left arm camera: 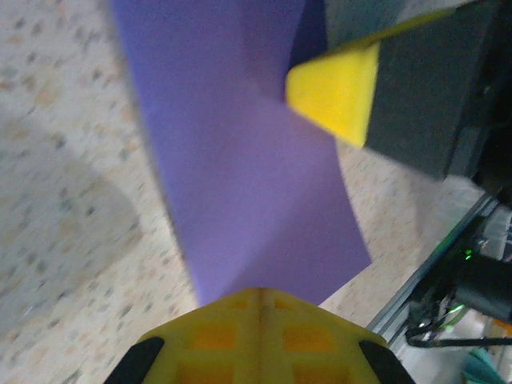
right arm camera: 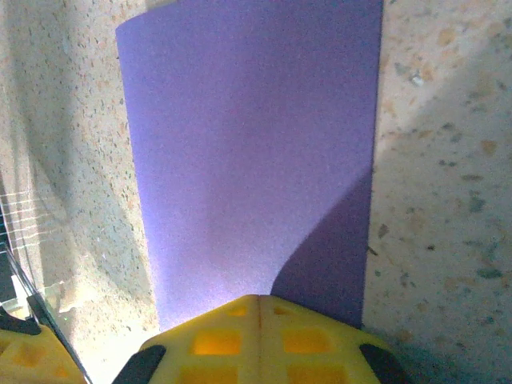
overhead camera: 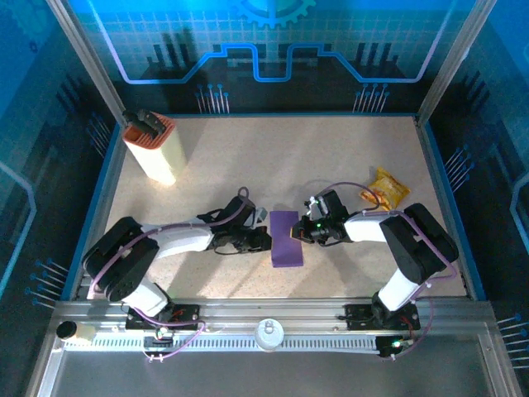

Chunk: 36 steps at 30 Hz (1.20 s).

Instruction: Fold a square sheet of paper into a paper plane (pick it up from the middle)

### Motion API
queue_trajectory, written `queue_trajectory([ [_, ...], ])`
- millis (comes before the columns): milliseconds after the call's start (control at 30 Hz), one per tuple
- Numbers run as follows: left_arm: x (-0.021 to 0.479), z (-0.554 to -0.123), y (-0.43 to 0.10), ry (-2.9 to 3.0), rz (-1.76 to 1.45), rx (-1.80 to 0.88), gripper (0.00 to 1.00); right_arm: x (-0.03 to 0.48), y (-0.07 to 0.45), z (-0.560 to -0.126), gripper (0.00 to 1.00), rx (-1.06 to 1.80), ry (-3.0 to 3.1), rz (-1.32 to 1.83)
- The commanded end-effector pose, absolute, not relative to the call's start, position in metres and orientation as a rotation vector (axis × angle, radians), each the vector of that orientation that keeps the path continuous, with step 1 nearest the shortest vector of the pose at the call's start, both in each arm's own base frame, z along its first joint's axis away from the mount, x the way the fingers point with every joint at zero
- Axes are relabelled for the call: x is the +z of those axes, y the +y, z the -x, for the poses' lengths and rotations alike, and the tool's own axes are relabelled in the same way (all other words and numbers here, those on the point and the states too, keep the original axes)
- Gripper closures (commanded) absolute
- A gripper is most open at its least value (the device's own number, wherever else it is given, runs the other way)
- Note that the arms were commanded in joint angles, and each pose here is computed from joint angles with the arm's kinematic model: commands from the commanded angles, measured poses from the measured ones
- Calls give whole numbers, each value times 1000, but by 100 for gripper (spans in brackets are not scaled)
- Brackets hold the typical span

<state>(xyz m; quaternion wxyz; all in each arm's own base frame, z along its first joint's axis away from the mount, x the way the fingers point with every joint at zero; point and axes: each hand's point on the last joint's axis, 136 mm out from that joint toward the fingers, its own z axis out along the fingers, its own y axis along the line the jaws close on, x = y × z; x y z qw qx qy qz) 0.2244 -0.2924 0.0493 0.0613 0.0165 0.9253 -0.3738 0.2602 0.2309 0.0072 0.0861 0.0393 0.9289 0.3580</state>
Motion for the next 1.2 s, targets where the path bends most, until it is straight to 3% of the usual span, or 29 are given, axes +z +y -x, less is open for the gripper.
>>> queue_trajectory([
  [0, 55, -235, -315, 2773, -10, -1252, 100, -53, 183, -205, 94, 719, 3058, -278],
  [167, 30, -220, -317, 2858, -58, -1253, 100, -54, 184, -203, 93, 715, 3064, -272],
  [400, -20, -176, -269, 3080, -97, -949, 100, -55, 181, -201, 94, 704, 3065, -281],
  [567, -20, -155, -251, 3091, -112, -929, 100, -57, 179, -199, 94, 690, 3069, -285],
  [900, 65, -200, -298, 2818, -106, -1144, 99, -55, 180, -201, 94, 692, 3067, -282],
  [1167, 44, -209, -328, 2839, -117, -1275, 100, -56, 181, -200, 93, 692, 3068, -284],
])
